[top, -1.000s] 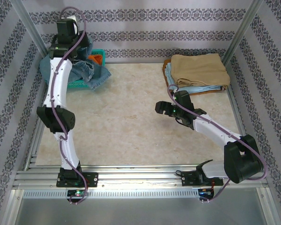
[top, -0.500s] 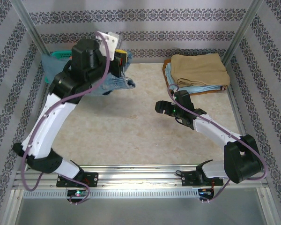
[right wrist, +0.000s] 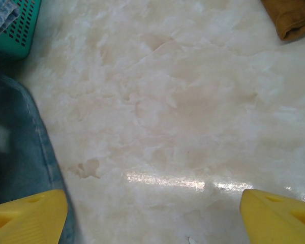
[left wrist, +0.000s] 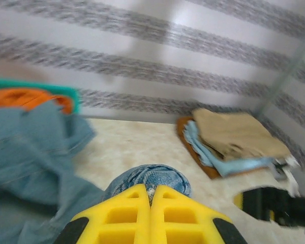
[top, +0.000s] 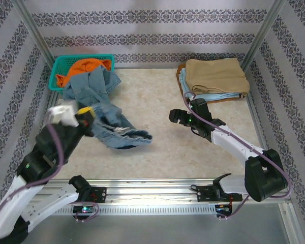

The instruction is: Fold and stack the trousers

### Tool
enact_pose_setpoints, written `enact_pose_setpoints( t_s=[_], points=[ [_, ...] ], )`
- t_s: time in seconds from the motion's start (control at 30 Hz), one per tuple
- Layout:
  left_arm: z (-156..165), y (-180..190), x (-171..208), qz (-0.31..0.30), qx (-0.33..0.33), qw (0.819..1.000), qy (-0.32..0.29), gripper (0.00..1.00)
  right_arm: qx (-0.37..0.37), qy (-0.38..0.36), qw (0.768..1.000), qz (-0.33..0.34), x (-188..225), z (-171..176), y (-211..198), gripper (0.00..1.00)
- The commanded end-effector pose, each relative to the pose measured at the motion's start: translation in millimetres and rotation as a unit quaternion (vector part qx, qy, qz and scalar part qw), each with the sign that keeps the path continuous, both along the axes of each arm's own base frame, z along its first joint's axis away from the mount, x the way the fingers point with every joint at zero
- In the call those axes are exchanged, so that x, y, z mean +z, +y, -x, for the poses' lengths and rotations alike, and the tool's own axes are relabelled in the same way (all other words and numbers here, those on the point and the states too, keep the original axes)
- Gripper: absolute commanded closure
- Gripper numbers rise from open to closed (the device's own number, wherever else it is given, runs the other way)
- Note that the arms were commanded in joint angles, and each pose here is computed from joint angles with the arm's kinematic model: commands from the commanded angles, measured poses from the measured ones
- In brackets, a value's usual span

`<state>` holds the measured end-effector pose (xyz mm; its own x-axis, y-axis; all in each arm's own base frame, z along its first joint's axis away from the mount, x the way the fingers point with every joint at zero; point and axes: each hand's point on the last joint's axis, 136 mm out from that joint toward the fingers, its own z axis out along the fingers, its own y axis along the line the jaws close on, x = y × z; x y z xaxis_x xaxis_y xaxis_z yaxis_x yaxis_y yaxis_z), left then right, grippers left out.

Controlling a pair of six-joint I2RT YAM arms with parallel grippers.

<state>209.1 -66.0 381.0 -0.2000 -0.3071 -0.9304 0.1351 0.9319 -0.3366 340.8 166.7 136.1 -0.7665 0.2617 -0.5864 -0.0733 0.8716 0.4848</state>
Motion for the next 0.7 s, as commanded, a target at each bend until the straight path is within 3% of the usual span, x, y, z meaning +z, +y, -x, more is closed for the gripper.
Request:
enact_pose_setpoints(
  t_s=[0.0,0.07,0.1,0.17,0.2,0.23,0.27,0.43,0.53,0.67],
  points=[
    [39,91,-23,0.106,0.195,0.975,0.014,1.00,0.015,-0.002,1.000,-0.012,2,1,13,0.12],
    [69,130,-41,0.122,0.258,0.958,0.024,1.00,0.025,0.002,1.000,-0.013,0,0,21,0.11],
    [79,142,-48,0.135,0.278,0.951,0.027,0.85,0.028,0.003,1.000,-0.012,-1,0,25,0.11],
    [91,154,-56,0.144,0.289,0.946,0.029,0.40,0.039,0.004,0.999,-0.010,-1,0,34,0.12],
    [94,156,-58,0.147,0.293,0.944,0.033,0.22,0.043,0.006,0.999,-0.009,-2,0,39,0.12],
    [95,157,-57,0.146,0.292,0.945,0.034,0.09,0.050,0.006,0.999,-0.009,-1,1,45,0.12],
    [94,156,-54,0.134,0.291,0.946,0.037,0.02,0.056,0.007,0.998,-0.007,-1,1,51,0.12],
    [72,136,-28,0.082,0.271,0.958,0.044,0.00,0.086,0.005,0.996,0.011,0,6,75,0.12],
    [24,86,-26,-0.002,0.222,0.972,0.080,0.00,0.090,0.006,0.996,0.017,-2,6,78,0.12],
    [-54,30,-55,-0.152,0.210,0.954,0.153,0.01,0.093,0.008,0.995,0.032,-8,7,72,0.11]
  ],
)
